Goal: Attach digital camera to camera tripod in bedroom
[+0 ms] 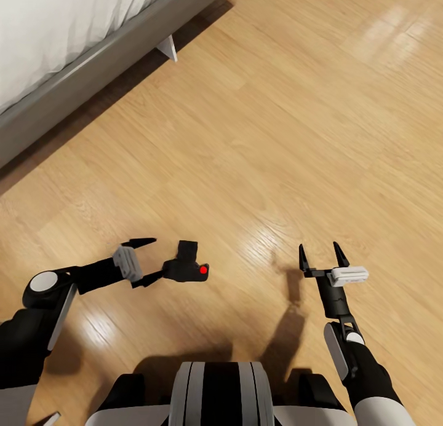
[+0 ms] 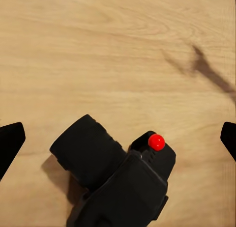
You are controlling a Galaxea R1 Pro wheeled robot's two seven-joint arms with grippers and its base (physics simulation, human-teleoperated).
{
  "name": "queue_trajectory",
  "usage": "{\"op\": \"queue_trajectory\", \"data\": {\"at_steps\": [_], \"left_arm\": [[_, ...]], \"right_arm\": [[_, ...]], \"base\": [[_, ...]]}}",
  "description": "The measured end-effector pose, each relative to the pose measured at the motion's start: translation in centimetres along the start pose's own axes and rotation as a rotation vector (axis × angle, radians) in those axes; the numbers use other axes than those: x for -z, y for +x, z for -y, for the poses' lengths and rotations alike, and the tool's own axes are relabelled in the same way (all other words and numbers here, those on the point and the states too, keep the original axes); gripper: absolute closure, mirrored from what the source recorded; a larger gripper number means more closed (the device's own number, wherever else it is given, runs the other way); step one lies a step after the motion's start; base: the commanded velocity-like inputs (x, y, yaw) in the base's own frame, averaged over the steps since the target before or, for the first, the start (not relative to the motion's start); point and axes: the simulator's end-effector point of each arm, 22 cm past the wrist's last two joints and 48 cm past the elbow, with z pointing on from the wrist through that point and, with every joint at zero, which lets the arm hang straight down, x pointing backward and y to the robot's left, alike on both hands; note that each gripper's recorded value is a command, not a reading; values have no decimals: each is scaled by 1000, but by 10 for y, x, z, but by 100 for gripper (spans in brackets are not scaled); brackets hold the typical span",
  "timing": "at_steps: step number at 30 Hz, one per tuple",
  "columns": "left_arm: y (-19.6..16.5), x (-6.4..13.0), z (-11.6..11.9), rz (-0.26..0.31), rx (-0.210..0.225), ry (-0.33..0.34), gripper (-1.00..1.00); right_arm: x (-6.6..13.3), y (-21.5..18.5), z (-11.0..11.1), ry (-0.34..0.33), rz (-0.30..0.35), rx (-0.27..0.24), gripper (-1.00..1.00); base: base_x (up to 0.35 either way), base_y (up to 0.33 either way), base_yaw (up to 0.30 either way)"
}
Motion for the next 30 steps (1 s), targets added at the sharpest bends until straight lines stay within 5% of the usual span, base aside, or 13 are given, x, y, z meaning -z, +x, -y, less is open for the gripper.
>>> {"op": "queue_trajectory", "data": {"at_steps": [3, 4, 5, 30], "left_arm": [[1, -3, -1, -6, -21, -11, -100], [15, -3, -8, -70, -108, -42, -100], [15, -4, -8, -71, -115, -43, -100], [33, -19, 4, -141, -163, -21, -100]], "right_arm": [[-1, -1, 0, 0, 3, 1, -100], [-1, -2, 0, 0, 5, 2, -100], [-1, -3, 0, -1, 8, 2, -100], [-11, -23, 1, -5, 57, 16, -100]], "base": [[0, 0, 0], [0, 0, 0], [0, 0, 0], [0, 0, 0]]}}
